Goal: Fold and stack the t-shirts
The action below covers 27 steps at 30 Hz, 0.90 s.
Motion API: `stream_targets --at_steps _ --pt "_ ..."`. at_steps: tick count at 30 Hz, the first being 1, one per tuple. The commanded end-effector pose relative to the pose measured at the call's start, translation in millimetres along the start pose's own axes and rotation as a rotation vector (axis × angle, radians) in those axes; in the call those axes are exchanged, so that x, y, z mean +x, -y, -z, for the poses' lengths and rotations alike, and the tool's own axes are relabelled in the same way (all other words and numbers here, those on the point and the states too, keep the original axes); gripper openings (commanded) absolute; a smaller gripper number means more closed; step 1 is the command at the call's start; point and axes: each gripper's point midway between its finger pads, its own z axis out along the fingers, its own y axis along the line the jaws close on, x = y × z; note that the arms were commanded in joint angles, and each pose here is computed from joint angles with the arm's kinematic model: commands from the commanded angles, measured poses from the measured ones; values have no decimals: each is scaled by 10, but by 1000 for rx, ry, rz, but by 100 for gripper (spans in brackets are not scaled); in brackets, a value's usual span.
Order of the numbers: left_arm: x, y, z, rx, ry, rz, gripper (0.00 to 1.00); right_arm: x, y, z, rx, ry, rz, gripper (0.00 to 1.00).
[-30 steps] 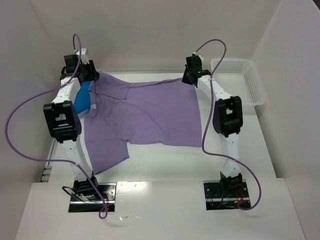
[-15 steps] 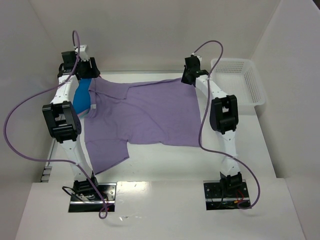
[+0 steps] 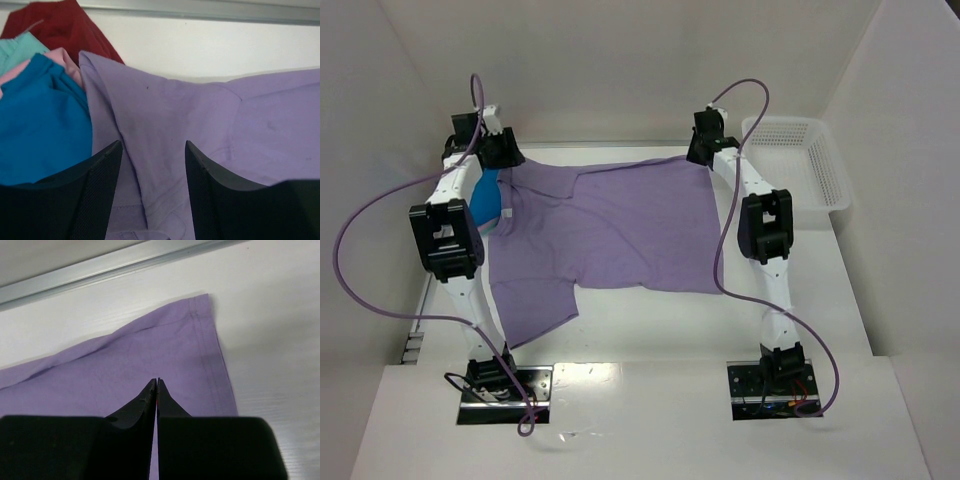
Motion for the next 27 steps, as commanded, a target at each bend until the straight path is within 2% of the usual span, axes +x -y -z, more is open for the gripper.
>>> stream_targets --at_steps 1,6,12,15,17,19,22,27 --pt "171 23 -110 -31 -43 41 61 -246 5 -9 -2 58 -2 6" --pt "200 102 -182 -32 -56 53 61 -219 13 -51 1 51 8 7" --pt "245 59 -216 -52 -64 65 49 -241 65 -81 7 54 2 8" --pt "265 24 -210 -76 -71 79 48 -279 51 -68 4 63 1 10" --pt "222 -6 -202 -95 -61 76 60 -279 51 -68 4 63 1 10" --pt "205 -27 -187 -110 -61 76 63 -227 49 -104 -1 51 3 10" --pt "151 -83 -148 -150 -57 74 73 -227 49 -104 -1 51 3 10" --pt "73 -131 -57 -197 -45 82 73 -251 36 -119 -4 58 1 10"
